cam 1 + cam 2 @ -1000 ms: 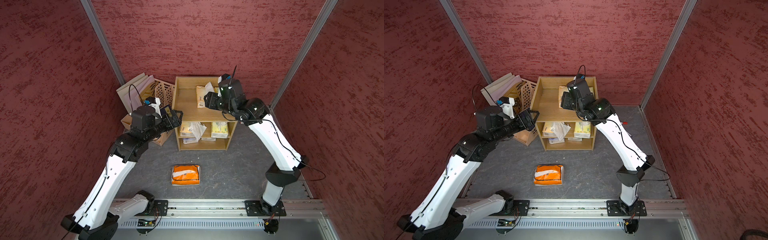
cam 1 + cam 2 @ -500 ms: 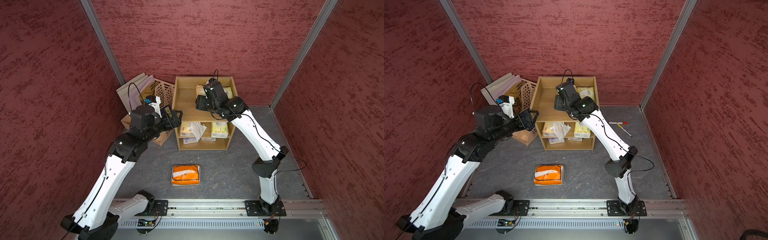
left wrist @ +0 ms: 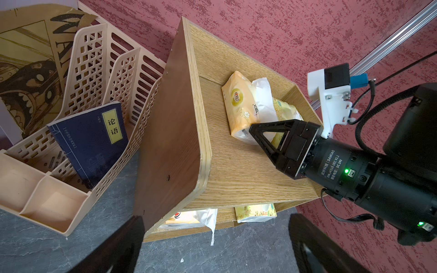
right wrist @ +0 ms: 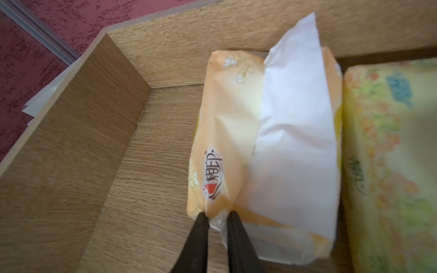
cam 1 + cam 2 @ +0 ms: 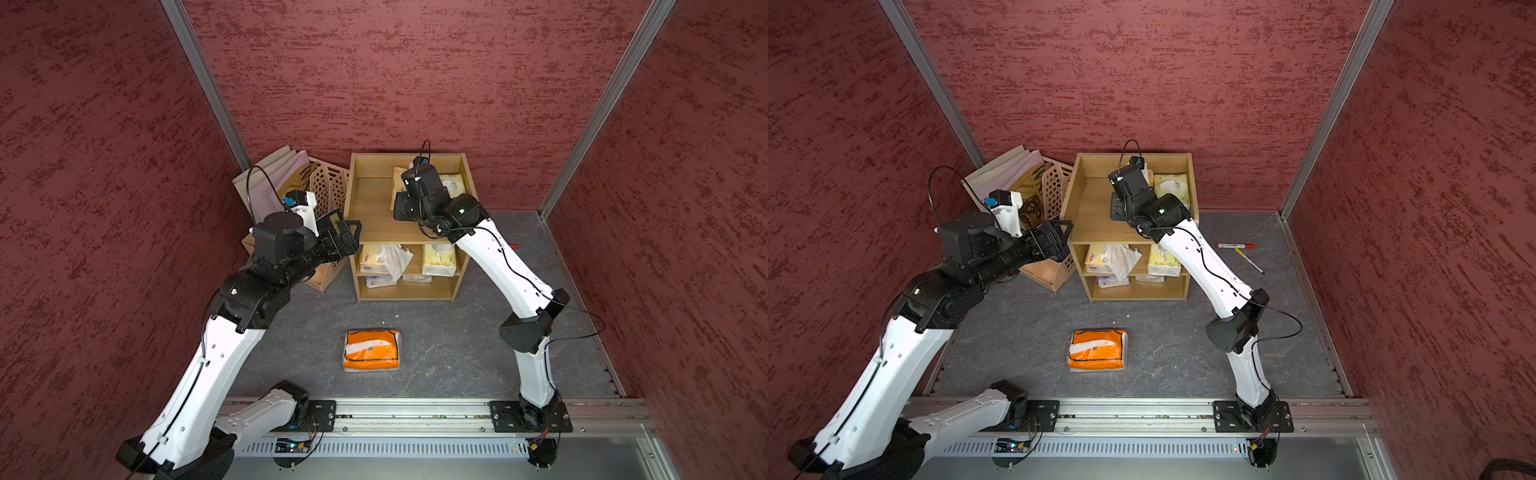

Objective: Remove the tissue boxes from the shelf
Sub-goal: Pick up a box of tissues from the shelf.

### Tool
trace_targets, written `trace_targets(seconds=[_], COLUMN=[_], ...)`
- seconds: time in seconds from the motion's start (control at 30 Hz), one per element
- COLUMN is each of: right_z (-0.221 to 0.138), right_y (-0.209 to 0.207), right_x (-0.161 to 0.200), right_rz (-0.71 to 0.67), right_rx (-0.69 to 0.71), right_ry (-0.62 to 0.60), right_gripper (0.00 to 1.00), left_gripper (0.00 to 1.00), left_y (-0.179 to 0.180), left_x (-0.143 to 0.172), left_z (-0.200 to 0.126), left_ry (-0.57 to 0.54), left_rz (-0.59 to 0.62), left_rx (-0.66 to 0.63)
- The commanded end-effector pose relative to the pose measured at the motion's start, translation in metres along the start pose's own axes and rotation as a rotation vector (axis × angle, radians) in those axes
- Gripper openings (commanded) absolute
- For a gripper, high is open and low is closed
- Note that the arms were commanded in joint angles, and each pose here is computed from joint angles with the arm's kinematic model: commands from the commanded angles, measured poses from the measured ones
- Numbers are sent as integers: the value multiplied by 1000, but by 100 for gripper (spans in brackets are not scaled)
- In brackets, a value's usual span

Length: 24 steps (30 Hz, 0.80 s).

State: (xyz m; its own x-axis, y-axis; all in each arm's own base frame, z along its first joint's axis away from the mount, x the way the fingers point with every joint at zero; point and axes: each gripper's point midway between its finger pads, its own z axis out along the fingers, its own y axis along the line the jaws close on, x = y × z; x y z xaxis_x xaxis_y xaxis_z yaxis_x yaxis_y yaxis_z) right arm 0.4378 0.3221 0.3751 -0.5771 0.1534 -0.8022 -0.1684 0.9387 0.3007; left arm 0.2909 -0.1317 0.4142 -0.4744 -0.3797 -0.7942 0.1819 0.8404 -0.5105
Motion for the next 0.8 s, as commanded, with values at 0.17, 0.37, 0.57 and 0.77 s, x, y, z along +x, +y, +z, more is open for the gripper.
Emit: trace_targets(seconds=[0.17, 0.37, 0.57, 0.77], right_z=[-28, -61, -87, -114], right_y=[38, 62, 55, 40], right_x=[-3, 17, 33, 20], right_rz=[-89, -161, -166, -139], right_rx=[-185, -261, -274, -253], right_ry=[5, 41, 54, 10], right_gripper=[0, 0, 30, 57], left_gripper=[100, 100, 100, 100], left_y=[0, 2, 5, 5], left_x=[4, 5, 7, 9], left_z=[1, 1, 0, 1], left_ry=[1, 3, 5, 7], left_rz=[-16, -13, -15, -19], left_rx=[8, -1, -11, -7])
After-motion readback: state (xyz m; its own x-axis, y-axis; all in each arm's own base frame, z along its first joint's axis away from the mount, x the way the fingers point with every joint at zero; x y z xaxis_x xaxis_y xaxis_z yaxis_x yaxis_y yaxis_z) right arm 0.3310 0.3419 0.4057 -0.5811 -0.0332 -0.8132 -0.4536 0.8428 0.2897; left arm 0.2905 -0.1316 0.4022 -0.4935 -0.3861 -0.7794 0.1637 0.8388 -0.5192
